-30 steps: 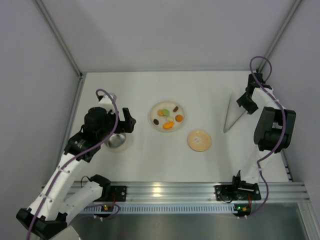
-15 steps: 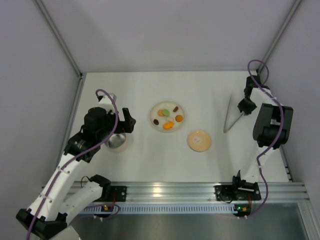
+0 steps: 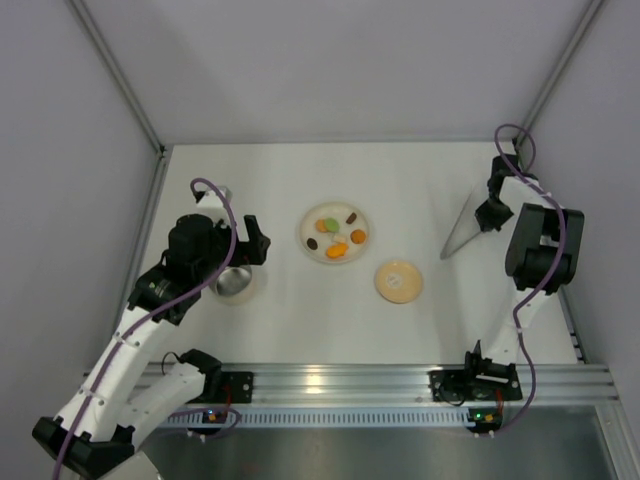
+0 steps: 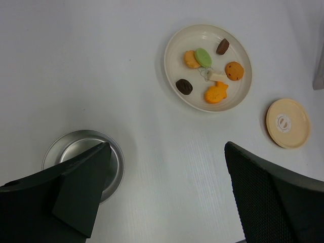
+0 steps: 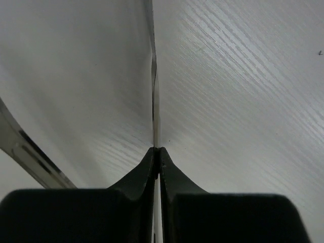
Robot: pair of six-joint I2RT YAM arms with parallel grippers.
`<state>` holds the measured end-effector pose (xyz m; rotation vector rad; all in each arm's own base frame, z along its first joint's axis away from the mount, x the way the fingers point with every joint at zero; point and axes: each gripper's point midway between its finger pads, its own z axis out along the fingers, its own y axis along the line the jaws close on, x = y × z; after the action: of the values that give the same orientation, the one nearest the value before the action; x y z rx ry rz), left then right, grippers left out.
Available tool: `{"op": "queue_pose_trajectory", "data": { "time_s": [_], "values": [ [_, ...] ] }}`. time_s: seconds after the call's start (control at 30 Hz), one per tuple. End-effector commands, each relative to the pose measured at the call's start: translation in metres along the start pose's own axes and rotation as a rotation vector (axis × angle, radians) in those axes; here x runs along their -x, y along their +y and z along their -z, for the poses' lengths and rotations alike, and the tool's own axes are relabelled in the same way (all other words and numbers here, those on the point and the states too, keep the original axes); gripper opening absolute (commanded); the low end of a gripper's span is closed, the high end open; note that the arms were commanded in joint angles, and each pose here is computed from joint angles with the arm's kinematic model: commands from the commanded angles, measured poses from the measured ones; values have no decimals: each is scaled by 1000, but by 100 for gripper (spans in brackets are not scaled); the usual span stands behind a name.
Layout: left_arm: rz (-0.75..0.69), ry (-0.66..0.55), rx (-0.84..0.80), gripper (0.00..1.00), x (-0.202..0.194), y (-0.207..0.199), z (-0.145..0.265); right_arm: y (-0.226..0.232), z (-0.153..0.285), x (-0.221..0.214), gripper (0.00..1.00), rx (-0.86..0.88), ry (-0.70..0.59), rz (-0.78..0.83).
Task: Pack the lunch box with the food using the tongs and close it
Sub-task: Pick up the clamp at the center of the board.
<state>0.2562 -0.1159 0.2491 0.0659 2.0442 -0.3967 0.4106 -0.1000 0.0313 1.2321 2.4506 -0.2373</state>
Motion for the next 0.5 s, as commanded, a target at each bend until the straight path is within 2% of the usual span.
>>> {"op": "queue_pose_trajectory", "data": {
  "time_s": [0.0,0.23,0.27,0.33,0.43,0.47],
  "values": [
    [3,-47,6,99,12,0,-1,1,9,8,0,46,-11,-35],
    [28,-16,-72,99,9,-15,-8,12,71,15,0,231,-80,-15],
    [39,15,-143,99,8,-30,-10,16,92,21,0,290,-113,-16],
    [61,76,-253,99,5,-53,-13,24,111,11,0,396,-93,2],
    [125,87,-421,99,23,-88,-5,46,162,-5,0,634,-87,47],
    [160,92,-519,99,31,-107,3,50,189,-7,0,713,-119,66]
  ]
}}
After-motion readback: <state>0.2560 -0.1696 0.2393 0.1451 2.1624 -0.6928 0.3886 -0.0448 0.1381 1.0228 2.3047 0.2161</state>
